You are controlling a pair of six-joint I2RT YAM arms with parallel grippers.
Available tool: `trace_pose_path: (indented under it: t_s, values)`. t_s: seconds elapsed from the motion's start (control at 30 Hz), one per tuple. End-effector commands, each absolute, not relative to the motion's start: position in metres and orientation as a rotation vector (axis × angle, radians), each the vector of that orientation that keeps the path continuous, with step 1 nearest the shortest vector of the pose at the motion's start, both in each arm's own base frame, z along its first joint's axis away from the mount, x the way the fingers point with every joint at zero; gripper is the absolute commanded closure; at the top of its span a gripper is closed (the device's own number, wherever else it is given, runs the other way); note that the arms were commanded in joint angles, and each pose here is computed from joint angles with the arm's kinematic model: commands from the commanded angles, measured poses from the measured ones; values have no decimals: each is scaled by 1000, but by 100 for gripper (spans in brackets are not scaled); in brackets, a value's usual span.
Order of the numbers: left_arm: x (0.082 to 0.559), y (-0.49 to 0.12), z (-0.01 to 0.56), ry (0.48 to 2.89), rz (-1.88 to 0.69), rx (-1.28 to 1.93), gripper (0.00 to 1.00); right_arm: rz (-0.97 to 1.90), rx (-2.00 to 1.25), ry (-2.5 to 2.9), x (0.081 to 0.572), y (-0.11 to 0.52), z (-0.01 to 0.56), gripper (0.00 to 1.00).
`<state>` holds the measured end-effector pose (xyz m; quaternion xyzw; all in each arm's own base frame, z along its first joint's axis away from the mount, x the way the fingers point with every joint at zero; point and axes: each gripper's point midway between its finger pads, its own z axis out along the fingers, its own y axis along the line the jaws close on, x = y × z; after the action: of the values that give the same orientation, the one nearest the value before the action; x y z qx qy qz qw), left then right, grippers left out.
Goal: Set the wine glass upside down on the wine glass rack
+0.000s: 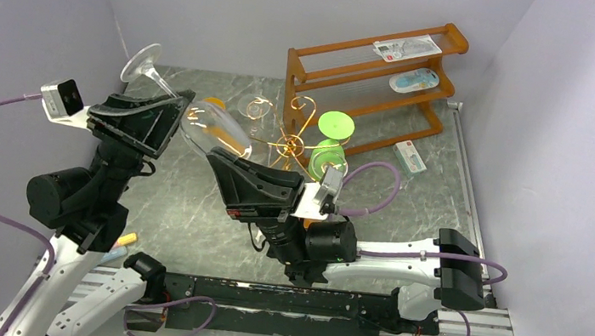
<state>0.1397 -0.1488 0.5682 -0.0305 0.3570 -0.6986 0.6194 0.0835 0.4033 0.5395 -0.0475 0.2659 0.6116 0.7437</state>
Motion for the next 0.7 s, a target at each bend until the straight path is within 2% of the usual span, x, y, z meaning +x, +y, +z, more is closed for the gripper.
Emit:
trace_pose_path:
  t_s: [0.0,0.13,0.27,0.33,0.4,0.53,0.67]
  values:
    - [114,-147,576,755,-1633,18,59,1336,87,510,100,364,564,100]
    - [109,-143,580,721,-1622,29,58,1345,68,499,96,363,566,100]
    - [104,-142,584,700,-1617,54,73,1368,55,497,93,362,567,100]
    - [103,-142,585,689,-1619,60,86,1382,59,499,93,362,567,100]
    - [102,-142,584,681,-1622,60,94,1397,64,502,94,361,568,100]
    - [103,-143,585,684,-1593,77,95,1436,78,524,96,360,566,100]
    - [109,-145,585,731,-1515,89,95,1432,73,570,99,358,557,74]
